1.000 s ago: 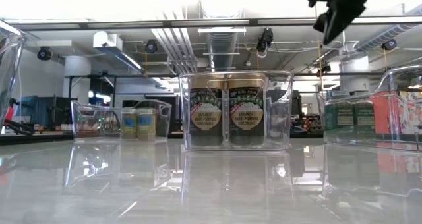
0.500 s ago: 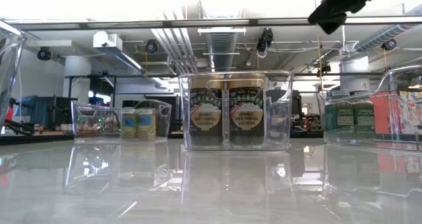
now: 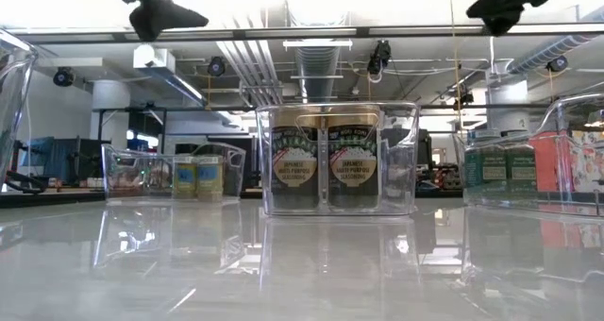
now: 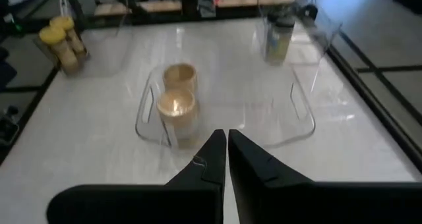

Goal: Sort spices by type
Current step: Return to Home Position

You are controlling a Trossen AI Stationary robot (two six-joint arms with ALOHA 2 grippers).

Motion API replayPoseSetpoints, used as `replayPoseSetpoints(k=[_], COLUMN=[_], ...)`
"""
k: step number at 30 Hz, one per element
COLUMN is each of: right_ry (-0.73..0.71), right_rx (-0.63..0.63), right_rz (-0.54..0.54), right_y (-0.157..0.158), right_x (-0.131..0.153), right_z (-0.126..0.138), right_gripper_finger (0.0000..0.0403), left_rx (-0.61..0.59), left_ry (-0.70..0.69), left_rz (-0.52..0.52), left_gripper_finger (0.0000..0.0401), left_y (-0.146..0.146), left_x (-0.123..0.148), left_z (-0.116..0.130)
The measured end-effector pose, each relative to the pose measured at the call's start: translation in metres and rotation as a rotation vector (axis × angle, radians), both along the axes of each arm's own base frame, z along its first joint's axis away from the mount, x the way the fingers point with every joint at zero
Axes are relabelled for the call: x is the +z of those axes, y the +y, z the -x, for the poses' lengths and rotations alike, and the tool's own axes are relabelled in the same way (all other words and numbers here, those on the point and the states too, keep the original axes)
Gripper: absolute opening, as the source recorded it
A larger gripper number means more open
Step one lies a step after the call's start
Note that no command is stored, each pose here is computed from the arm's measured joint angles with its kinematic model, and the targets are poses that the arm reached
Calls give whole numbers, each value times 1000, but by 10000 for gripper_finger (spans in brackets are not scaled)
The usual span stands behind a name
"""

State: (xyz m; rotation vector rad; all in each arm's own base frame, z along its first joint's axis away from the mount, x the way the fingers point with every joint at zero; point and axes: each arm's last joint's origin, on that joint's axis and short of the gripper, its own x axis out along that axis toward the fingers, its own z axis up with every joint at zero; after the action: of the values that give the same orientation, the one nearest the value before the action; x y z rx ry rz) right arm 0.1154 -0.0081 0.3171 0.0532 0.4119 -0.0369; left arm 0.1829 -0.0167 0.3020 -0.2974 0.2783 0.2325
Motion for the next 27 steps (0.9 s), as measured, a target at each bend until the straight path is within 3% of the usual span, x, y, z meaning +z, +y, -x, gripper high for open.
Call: replayPoseSetpoints(k=[7,12,20,24,27], right_ry=[71,67,-227,-239,-222], right_rx=[-33,-21,36,32,11], right_rz=[-77,-52,18,7,-38], right_y=[1,1,2,2,2], right_x=[-6,-11,-15,-34,-48], right_z=[7,7,14,17,17], right_gripper_finger=[9,9,13,13,13], left_rx=[96,263,228,218,240], left_ry=[59,45,-122,-69,-33], left_rz=[-135,-70,-112,-116,-51], left_gripper_finger=[283,283,283,283,283], left_y=[7,11,10,11,11], left_x=[-28,-60,-96,-113,-124], left_z=[28,28,27,33,36])
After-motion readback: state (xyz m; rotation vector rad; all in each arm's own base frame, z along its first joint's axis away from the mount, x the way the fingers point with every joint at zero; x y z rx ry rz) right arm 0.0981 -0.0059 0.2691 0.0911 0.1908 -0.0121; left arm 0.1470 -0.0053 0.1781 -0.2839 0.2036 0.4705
